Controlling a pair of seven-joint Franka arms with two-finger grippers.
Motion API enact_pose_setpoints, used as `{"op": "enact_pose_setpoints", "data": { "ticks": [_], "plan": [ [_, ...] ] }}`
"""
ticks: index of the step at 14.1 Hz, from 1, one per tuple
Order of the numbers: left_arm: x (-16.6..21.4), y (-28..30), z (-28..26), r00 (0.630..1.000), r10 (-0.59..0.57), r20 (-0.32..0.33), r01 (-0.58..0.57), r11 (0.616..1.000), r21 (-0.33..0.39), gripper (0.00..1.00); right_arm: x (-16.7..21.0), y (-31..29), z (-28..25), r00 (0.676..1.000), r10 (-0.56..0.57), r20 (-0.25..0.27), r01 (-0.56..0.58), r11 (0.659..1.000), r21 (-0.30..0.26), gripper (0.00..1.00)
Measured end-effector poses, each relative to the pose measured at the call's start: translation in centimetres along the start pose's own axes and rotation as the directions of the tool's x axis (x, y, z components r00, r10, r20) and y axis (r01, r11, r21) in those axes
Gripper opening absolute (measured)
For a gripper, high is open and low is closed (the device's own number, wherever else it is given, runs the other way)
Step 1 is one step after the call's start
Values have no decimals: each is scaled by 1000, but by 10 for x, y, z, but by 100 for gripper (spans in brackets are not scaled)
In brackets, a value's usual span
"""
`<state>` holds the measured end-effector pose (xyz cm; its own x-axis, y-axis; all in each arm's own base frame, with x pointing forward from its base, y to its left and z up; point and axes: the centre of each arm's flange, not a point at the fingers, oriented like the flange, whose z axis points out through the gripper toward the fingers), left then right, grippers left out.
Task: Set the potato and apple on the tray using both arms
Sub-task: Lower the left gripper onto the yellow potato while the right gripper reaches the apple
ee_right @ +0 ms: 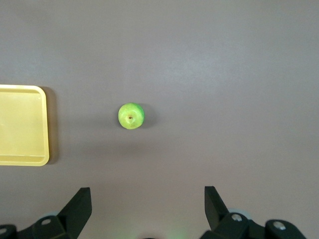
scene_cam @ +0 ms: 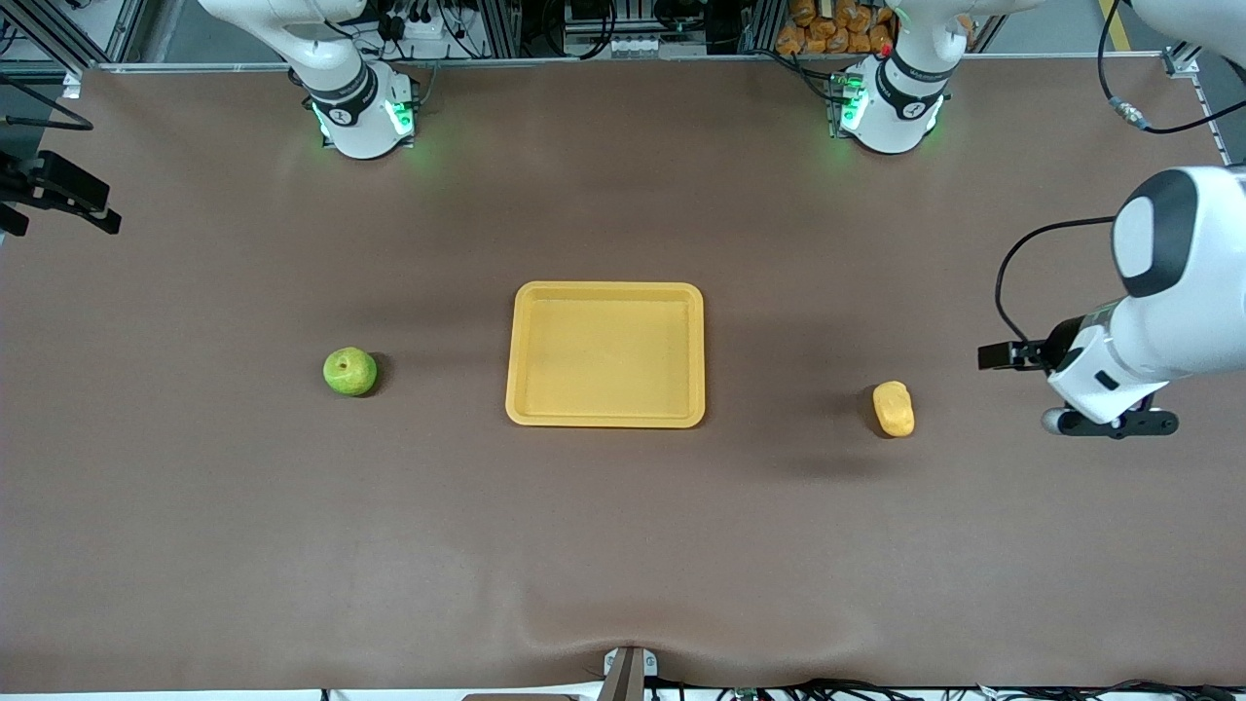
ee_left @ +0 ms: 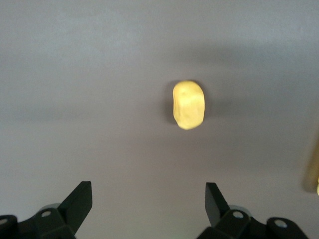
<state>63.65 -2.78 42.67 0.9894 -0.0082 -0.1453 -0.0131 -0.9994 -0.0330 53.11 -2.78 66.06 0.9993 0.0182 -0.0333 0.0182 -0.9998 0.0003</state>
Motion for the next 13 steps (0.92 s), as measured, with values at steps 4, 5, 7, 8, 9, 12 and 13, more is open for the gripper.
{"op": "enact_pose_setpoints", "data": {
  "ticks": [4,5,7,8,9,12,13],
  "plan": [
    [4,13,44,997,20,-73,-20,1000,-3,100,20,-3,32,998,-7,60,7,1000,1,100],
    [4,15,56,996,24,-90,-24,1000,-4,100,25,-4,40,997,-9,74,9,1000,1,100],
    [4,17,79,992,18,-126,-19,1000,-8,100,31,-6,51,996,-13,93,13,1000,2,100],
    [3,17,91,990,6,-143,-8,1000,-12,100,34,-7,56,995,-16,101,16,1000,2,100],
    [3,19,103,987,-19,-158,16,1000,-18,100,36,-10,60,994,-20,108,20,1000,2,100],
    [8,41,146,976,-107,-189,110,994,7,100,44,-13,74,991,-26,133,26,1000,3,100],
    [10,50,163,969,-150,-195,155,988,13,100,47,-13,82,989,-26,144,26,1000,3,100]
  ]
}}
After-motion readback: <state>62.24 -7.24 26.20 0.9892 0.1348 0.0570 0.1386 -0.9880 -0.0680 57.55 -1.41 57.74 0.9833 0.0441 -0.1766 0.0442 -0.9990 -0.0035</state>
